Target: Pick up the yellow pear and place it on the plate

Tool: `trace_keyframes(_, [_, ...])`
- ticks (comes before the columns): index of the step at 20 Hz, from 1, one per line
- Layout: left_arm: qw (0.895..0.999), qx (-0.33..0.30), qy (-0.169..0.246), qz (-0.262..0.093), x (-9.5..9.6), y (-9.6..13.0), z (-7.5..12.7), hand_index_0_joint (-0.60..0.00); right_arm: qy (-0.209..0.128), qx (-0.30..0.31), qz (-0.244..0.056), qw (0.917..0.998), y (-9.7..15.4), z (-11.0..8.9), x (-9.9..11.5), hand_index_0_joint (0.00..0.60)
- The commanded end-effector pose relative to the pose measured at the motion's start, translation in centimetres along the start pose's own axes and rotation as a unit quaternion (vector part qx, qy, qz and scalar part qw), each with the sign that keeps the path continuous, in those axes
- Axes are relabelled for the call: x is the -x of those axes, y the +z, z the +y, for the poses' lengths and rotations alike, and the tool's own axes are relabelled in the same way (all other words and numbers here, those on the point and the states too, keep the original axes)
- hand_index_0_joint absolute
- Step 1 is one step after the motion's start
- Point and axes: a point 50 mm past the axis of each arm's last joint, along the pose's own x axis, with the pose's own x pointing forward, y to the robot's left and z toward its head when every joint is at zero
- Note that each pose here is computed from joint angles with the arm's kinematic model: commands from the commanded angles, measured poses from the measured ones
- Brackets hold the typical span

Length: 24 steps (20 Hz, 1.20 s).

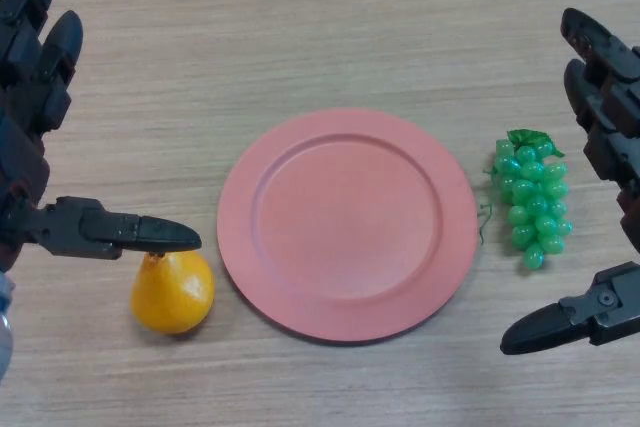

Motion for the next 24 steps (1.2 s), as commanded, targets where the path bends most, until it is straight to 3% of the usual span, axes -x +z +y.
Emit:
trace_keyframes(1, [0.994,-0.041,0.006,-0.105,-0.1,3.5,0.6,0.000,-0.006,0.035,-0.098,0.9946,3.0,-0.1,0.3,0.000])
trace_keyframes(9, [0.994,-0.037,-0.002,-0.100,0.2,3.6,0.2,0.000,-0.018,0.027,-0.101,0.9944,3.0,0.0,0.4,0.000])
trace_keyframes(13, [0.995,-0.037,-0.003,-0.088,1.7,3.2,-0.5,0.000,-0.012,0.021,-0.085,0.9961,2.6,0.1,0.5,0.000])
trace_keyframes(15, [0.995,-0.065,-0.028,-0.067,2.8,2.6,-0.9,0.000,-0.011,0.033,-0.083,0.9959,2.5,0.2,0.2,0.000])
trace_keyframes(19, [0.994,-0.074,0.006,-0.080,4.2,0.8,-1.0,0.000,-0.007,0.035,-0.076,0.9965,1.9,0.2,-0.1,0.000])
trace_keyframes(24, [0.992,-0.071,0.076,-0.069,3.9,-2.6,2.0,0.000,0.007,0.027,-0.053,0.9982,0.9,0.9,-0.5,0.000])
